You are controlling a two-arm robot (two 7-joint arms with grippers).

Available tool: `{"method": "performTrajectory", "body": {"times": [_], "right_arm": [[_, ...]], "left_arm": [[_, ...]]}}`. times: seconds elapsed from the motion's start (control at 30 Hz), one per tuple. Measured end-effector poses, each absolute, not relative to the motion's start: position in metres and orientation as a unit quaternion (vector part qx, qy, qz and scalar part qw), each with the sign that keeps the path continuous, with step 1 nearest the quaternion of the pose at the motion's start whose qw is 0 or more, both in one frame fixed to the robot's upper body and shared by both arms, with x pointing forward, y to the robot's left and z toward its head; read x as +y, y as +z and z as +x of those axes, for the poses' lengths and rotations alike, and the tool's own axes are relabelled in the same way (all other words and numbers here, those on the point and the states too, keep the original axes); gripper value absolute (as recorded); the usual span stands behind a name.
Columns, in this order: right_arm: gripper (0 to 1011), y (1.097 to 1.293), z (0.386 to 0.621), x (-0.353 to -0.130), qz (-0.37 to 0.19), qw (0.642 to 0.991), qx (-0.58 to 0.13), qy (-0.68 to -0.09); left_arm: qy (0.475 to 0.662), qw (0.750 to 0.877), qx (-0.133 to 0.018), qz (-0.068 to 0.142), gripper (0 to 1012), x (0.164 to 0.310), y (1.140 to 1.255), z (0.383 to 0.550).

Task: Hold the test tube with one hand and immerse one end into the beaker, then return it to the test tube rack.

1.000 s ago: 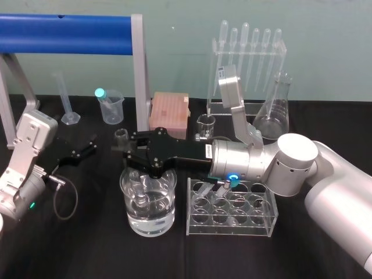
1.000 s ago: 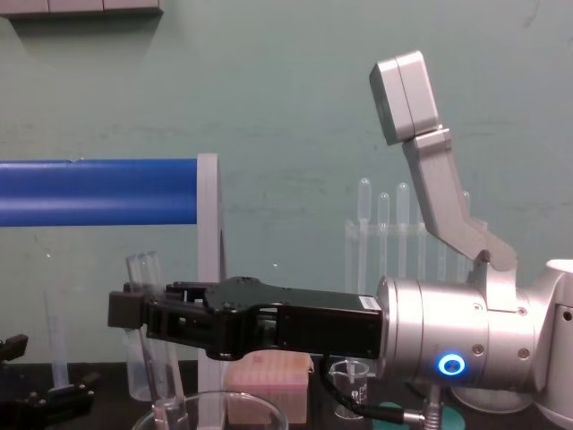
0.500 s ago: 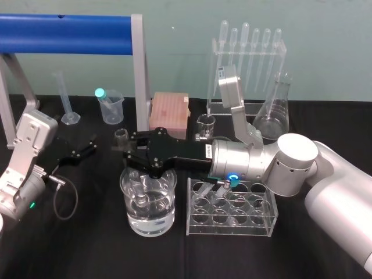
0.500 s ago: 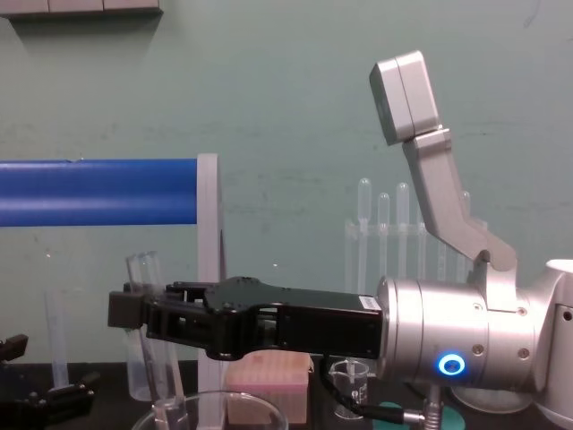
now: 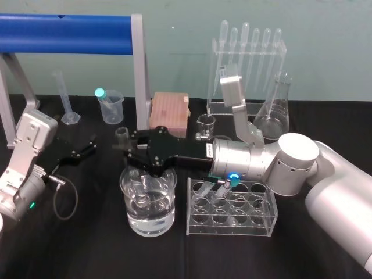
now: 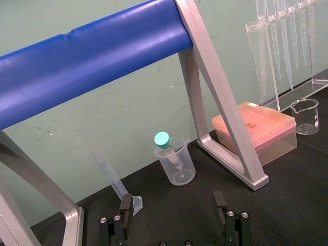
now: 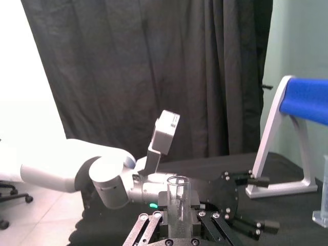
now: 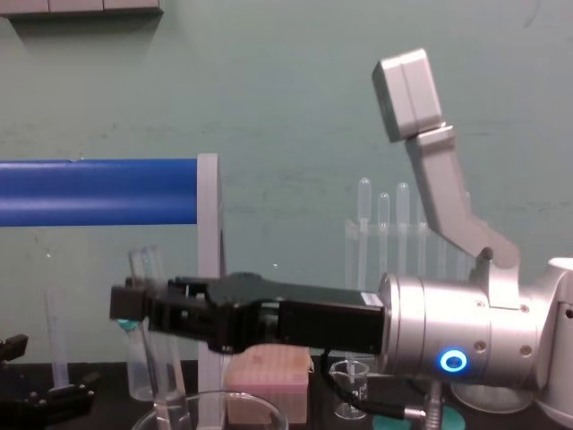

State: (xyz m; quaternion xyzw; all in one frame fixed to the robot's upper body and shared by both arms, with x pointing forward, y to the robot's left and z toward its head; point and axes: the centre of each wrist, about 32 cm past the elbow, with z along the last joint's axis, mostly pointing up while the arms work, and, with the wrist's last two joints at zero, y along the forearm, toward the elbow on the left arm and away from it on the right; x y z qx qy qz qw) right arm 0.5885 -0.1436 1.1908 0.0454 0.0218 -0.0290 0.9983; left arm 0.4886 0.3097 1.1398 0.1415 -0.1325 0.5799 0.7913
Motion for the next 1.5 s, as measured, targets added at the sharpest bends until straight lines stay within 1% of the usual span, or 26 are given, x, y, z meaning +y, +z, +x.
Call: {"method": "performTrajectory", "body": {"times": [0.2,0.3,0.5,0.6,0.7,0.77,0.8,0.83,0.87,0.9,0.93,1.03,1.13,1.17,1.23,1.27,1.4,1.5], "right_arm": [[227,1.199,0.587,-0.147,0.07,0.997,0.007,-0.03],[227,1.209,0.585,-0.151,0.08,0.996,-0.009,-0.035],[227,1.234,0.58,-0.16,0.105,0.992,-0.05,-0.048],[227,1.251,0.577,-0.168,0.138,0.986,-0.078,-0.056],[227,1.262,0.575,-0.175,0.158,0.98,-0.096,-0.066],[227,1.274,0.569,-0.187,0.173,0.974,-0.12,-0.088],[227,1.274,0.569,-0.187,0.173,0.974,-0.12,-0.088],[227,1.277,0.565,-0.195,0.177,0.97,-0.128,-0.104],[227,1.277,0.565,-0.195,0.177,0.97,-0.128,-0.104],[227,1.278,0.559,-0.208,0.186,0.965,-0.132,-0.129],[227,1.278,0.559,-0.208,0.186,0.965,-0.132,-0.129],[227,1.271,0.542,-0.233,0.207,0.954,-0.123,-0.179],[227,1.266,0.53,-0.245,0.212,0.948,-0.115,-0.207],[227,1.262,0.52,-0.254,0.211,0.945,-0.109,-0.226],[226,1.258,0.511,-0.262,0.208,0.942,-0.103,-0.244],[226,1.255,0.501,-0.269,0.203,0.939,-0.095,-0.262],[227,1.248,0.479,-0.285,0.185,0.932,-0.08,-0.302],[227,1.247,0.465,-0.295,0.164,0.927,-0.074,-0.329]], "left_arm": [[0.58,0.791,-0.132,0.142,1000,0.31,1.14,0.489],[0.58,0.791,-0.132,0.141,1000,0.31,1.14,0.489],[0.58,0.791,-0.132,0.141,1000,0.31,1.14,0.489],[0.58,0.791,-0.132,0.141,1000,0.31,1.14,0.489],[0.58,0.791,-0.132,0.142,1000,0.31,1.14,0.489],[0.58,0.791,-0.132,0.142,1000,0.31,1.14,0.489],[0.58,0.791,-0.132,0.142,1000,0.31,1.14,0.489],[0.58,0.791,-0.132,0.142,1000,0.31,1.14,0.489],[0.58,0.791,-0.132,0.141,1000,0.31,1.14,0.489],[0.58,0.791,-0.132,0.142,1000,0.31,1.14,0.489],[0.58,0.791,-0.132,0.141,1000,0.31,1.14,0.489],[0.58,0.791,-0.132,0.142,1000,0.31,1.14,0.489],[0.58,0.791,-0.132,0.141,1000,0.31,1.14,0.489],[0.58,0.791,-0.132,0.141,1000,0.31,1.14,0.489],[0.58,0.791,-0.132,0.142,1000,0.31,1.14,0.489],[0.58,0.791,-0.132,0.141,1000,0.31,1.14,0.489],[0.58,0.791,-0.132,0.141,1000,0.31,1.14,0.489],[0.58,0.791,-0.132,0.141,1000,0.31,1.14,0.489]]}}
